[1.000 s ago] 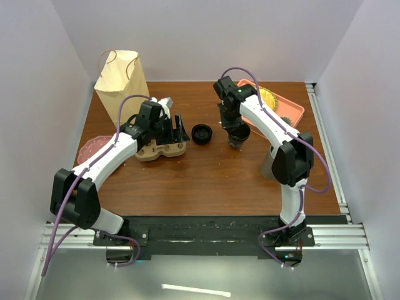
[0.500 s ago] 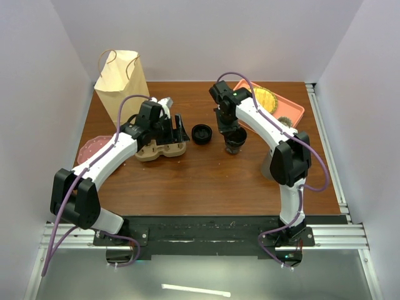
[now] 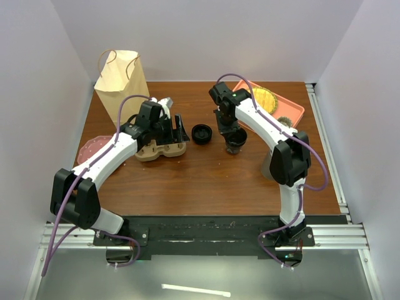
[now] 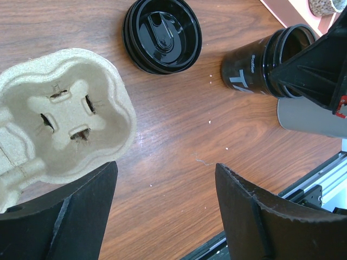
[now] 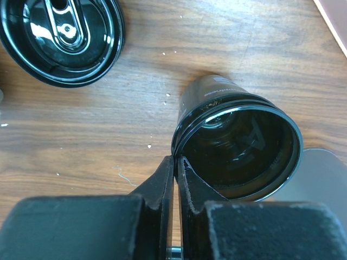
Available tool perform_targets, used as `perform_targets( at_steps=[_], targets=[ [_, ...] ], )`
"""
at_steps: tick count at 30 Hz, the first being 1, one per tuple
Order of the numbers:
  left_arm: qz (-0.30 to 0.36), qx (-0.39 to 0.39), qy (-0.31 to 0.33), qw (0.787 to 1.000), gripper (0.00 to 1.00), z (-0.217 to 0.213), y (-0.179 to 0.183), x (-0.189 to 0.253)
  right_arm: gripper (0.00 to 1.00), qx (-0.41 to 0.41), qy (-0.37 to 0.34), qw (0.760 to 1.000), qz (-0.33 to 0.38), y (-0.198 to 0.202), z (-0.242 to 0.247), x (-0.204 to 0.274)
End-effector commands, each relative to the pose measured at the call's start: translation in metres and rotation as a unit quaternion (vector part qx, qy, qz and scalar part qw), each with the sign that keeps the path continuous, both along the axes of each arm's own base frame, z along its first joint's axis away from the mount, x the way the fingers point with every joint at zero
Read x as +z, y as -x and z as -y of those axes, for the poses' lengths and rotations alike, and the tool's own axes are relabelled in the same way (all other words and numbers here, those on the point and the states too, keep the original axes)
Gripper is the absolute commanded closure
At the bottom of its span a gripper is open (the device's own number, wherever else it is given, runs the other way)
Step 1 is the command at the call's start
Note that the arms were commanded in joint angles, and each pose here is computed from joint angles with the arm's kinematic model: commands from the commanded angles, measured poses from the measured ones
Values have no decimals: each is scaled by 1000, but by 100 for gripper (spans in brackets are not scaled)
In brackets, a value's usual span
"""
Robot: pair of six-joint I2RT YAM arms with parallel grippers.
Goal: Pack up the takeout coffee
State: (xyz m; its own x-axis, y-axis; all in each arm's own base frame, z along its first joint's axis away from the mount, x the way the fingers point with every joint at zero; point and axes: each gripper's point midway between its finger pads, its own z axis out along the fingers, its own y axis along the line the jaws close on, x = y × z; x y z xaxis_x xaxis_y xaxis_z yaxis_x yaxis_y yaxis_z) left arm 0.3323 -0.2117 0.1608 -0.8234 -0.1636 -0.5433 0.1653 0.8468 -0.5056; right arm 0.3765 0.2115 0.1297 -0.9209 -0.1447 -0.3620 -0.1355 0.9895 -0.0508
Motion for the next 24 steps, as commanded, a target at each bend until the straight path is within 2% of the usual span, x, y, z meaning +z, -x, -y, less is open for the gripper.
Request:
perform_targets(
  at_steps=[1,7,11,16,20,24],
  targets=[
    [20,0,8,1000,23,2,-5,10,99,8,-3,1000,13,-2,0,7],
    [21,0,9,1000,23,2,-5,12,89,3,-2,1000,15,-3,0,8],
    [21,0,8,1000,23,2,-6,12,96,5,-1,1000,12,-3,0,6],
    [20,-1,9,1000,23,2,-7,11,95,7,-6,1000,12,-3,-2,8],
    [20,-1,9,1000,23,3,-7,11,100,6,-6,1000,19,-5,-2,14],
    [21,-1,10,1000,23,3,-8,11,100,2,-1,1000,21,-6,1,21]
  ],
)
